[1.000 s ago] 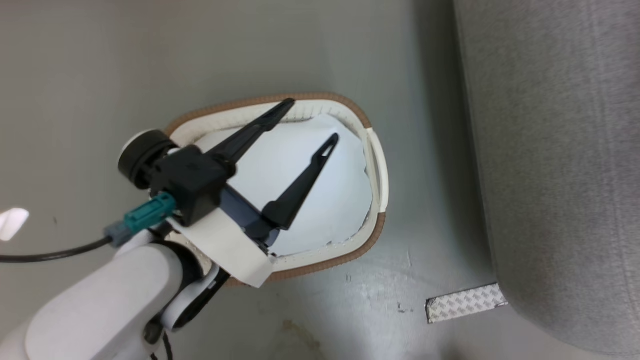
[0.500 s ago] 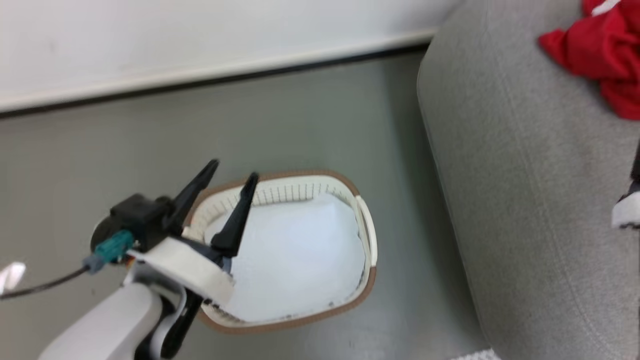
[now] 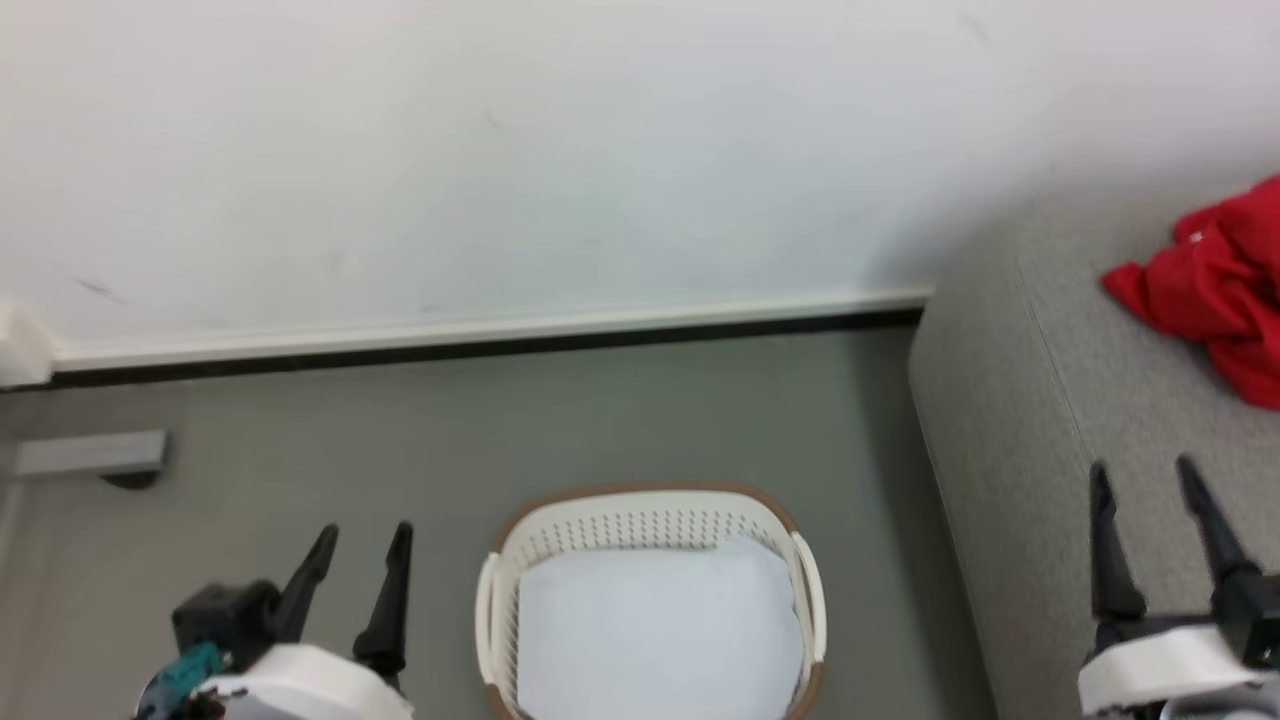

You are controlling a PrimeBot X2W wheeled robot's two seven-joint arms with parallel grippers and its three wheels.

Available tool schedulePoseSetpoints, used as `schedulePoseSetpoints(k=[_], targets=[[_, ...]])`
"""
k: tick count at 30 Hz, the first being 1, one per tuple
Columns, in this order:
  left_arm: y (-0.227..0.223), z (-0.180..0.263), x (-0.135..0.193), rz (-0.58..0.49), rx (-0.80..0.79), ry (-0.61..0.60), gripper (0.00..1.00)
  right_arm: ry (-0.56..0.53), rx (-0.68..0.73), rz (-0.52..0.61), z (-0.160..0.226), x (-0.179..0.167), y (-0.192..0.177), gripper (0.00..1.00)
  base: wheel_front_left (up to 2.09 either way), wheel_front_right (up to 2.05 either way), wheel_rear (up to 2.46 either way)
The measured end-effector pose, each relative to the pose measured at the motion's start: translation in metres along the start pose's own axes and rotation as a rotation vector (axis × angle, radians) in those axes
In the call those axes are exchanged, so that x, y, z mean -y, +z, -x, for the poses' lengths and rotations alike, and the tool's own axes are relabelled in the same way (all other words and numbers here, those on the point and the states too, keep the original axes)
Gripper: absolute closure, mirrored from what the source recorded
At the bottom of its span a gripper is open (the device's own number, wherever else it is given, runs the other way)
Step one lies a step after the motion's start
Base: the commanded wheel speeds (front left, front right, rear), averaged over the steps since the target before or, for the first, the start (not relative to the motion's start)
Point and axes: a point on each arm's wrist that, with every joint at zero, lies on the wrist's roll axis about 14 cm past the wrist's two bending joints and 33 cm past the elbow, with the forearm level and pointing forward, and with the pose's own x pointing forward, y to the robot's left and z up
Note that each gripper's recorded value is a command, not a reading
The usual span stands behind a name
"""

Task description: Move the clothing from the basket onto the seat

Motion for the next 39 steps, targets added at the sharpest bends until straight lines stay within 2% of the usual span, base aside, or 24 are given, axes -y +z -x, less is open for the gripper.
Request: schedulePoseSetpoints(k=[5,11,18,39], targets=[[0.012,0.034,-0.018,0.003,0.076,0.096,0.00,0.077,-0.010,-0.053,0.023,-0.029,-0.002,0.00,0.00,0.00,0.00],[0.017,0.062,-0.018,0.000,0.131,0.116,0.00,0.136,-0.016,-0.115,0.047,-0.051,-0.002,0.00,0.00,0.00,0.00],[0.023,0.063,-0.009,-0.007,0.173,0.096,0.00,0.130,-0.022,-0.121,0.062,-0.049,-0.004,0.00,0.00,0.00,0.00],[0.011,0.060,-0.002,-0.019,0.156,0.066,0.00,0.119,-0.050,-0.141,0.075,-0.047,-0.013,0.00,0.00,0.00,0.00]])
